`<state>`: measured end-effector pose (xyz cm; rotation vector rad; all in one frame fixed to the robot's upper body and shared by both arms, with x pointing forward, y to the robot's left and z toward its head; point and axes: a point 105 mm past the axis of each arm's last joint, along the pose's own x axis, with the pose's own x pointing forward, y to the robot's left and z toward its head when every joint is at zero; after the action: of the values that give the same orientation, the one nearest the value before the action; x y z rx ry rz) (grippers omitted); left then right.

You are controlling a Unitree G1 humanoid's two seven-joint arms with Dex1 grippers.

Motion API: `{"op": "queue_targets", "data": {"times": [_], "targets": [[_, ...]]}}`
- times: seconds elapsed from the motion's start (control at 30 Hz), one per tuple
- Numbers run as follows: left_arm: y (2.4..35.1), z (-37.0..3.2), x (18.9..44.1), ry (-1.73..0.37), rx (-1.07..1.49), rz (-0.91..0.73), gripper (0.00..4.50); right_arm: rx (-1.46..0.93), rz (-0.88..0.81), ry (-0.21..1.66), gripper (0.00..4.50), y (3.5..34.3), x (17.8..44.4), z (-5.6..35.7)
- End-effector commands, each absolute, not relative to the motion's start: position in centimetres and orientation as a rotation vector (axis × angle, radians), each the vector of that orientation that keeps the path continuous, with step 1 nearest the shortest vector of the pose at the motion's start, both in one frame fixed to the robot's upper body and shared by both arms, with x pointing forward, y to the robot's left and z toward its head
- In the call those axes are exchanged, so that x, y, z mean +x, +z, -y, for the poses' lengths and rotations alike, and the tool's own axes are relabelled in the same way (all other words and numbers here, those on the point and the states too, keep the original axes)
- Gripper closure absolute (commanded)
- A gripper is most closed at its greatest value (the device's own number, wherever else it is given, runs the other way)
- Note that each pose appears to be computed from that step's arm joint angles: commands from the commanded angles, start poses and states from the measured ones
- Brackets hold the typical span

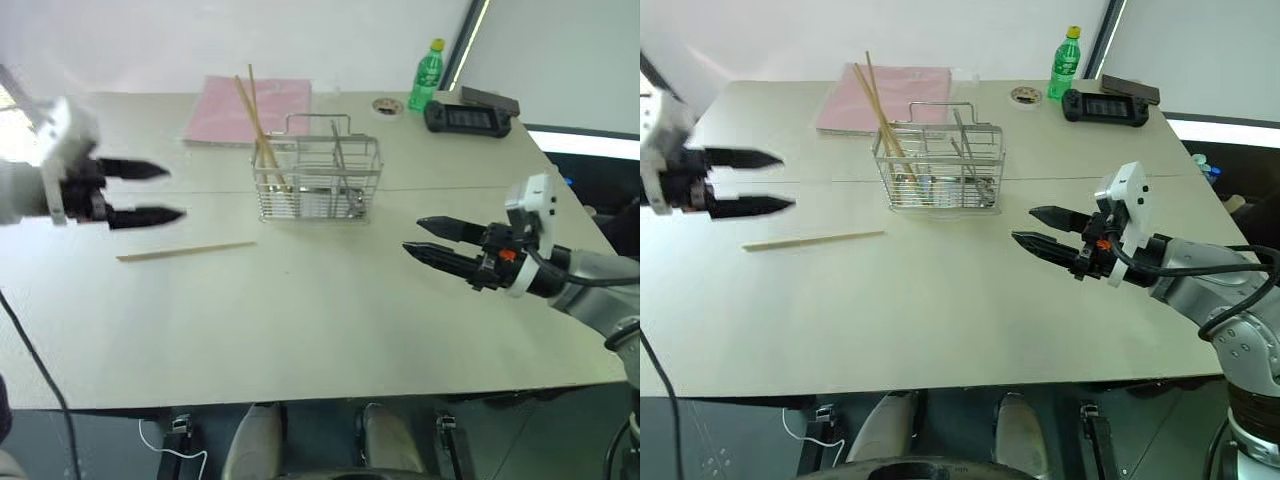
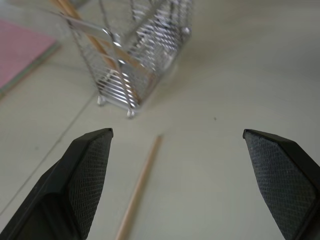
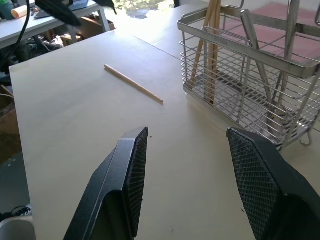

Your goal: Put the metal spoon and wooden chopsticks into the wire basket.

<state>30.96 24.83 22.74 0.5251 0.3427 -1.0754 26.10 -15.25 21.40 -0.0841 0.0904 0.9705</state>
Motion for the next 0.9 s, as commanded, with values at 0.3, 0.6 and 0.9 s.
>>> {"op": "queue_targets", "data": {"times": [0.3,0.6,0.9], "targets": [[16.4,-23.6,36.0,-1.183,0.894,-0.457,0.10,-0.088,-0.049,0.954,1.92,22.5,25.8,15.4],[12.0,-23.4,36.4,-1.275,0.995,-0.638,0.10,-0.072,-0.049,0.917,1.92,22.5,25.4,15.6],[10.6,-23.9,35.9,-1.283,0.908,-0.763,1.38,-0.061,-0.039,0.895,1.92,22.6,25.4,15.9]]}}
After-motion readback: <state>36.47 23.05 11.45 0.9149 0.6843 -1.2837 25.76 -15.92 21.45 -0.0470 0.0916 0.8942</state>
